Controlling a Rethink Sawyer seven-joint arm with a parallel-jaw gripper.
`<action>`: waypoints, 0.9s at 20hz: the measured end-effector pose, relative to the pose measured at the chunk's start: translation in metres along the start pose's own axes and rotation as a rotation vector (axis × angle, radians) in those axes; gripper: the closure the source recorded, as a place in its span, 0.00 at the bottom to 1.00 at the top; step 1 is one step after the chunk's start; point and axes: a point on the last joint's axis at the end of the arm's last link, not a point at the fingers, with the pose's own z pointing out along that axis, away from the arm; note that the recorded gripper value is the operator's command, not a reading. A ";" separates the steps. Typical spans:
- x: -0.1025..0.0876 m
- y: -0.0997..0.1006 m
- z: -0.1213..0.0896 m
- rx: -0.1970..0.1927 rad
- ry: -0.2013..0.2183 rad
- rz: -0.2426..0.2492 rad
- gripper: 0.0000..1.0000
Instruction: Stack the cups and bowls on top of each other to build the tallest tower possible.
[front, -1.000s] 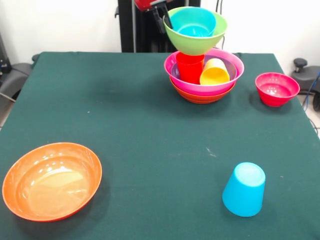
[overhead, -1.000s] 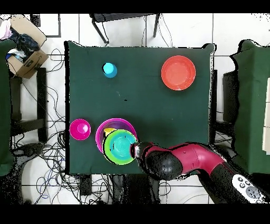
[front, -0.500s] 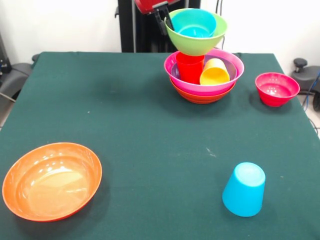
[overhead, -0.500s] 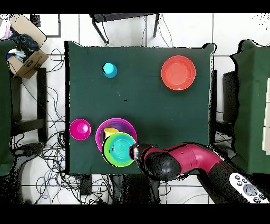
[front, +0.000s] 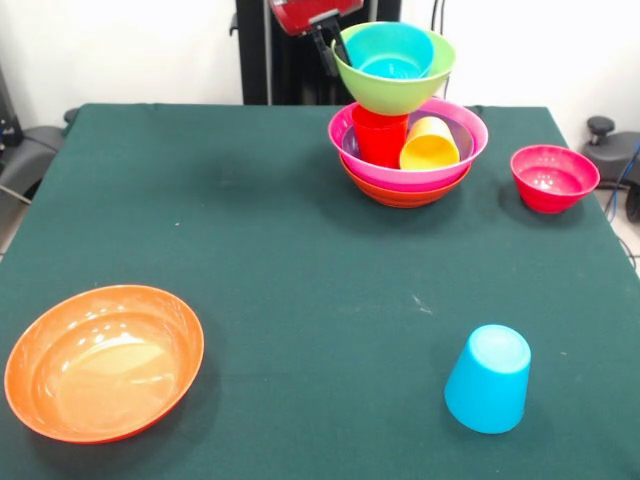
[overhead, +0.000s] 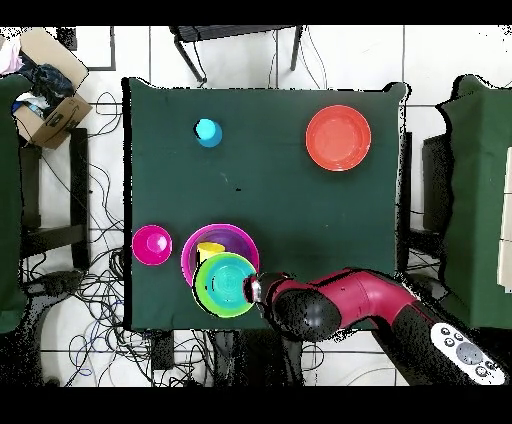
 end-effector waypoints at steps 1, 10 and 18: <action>-0.001 -0.001 0.002 -0.004 -0.003 -0.001 1.00; -0.010 -0.006 0.009 -0.019 -0.020 0.001 1.00; -0.017 -0.011 0.014 -0.038 -0.033 0.016 1.00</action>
